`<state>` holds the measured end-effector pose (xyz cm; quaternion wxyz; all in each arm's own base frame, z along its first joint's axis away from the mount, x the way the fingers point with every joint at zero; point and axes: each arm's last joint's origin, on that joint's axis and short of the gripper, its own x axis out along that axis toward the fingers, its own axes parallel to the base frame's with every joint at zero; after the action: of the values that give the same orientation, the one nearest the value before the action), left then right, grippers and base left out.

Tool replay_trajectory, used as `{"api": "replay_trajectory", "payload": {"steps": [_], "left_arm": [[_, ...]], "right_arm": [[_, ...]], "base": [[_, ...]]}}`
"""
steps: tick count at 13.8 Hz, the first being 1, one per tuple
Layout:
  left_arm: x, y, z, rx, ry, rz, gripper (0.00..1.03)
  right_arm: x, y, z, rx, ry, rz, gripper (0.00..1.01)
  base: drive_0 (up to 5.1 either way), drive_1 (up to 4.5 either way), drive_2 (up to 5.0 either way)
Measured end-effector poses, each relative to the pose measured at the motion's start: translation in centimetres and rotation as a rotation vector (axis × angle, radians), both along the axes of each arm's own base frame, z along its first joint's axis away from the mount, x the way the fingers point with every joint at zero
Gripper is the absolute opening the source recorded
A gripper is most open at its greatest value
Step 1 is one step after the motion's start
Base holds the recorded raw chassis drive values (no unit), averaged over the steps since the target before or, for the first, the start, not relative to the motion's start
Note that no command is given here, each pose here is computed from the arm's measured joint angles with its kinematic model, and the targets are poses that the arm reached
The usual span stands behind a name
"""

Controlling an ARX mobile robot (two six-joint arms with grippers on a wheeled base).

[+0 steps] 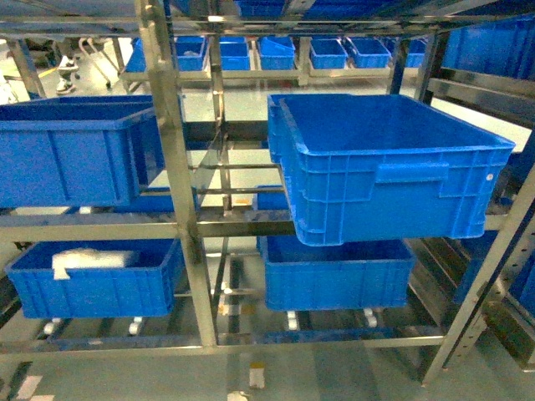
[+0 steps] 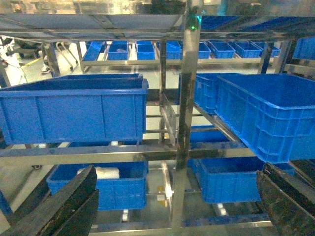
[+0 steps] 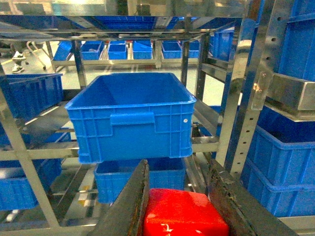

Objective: Pick red block from blue box to shelf

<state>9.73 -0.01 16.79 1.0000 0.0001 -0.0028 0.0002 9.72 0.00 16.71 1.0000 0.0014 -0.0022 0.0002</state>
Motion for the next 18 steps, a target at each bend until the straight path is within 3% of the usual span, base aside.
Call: {"api": "replay_trajectory", "payload": {"steps": [13, 18], "left_arm": [[0.00, 0.01, -0.07, 0.000, 0.007, 0.000, 0.98], [0.00, 0.01, -0.03, 0.000, 0.003, 0.001, 0.98]], "right_arm": [[0.00, 0.00, -0.08, 0.000, 0.008, 0.000, 0.28], [0.00, 0.00, -0.01, 0.000, 0.001, 0.000, 0.28]], "base": [[0.2, 4.26, -3.9], [0.0, 0.00, 0.0]]}}
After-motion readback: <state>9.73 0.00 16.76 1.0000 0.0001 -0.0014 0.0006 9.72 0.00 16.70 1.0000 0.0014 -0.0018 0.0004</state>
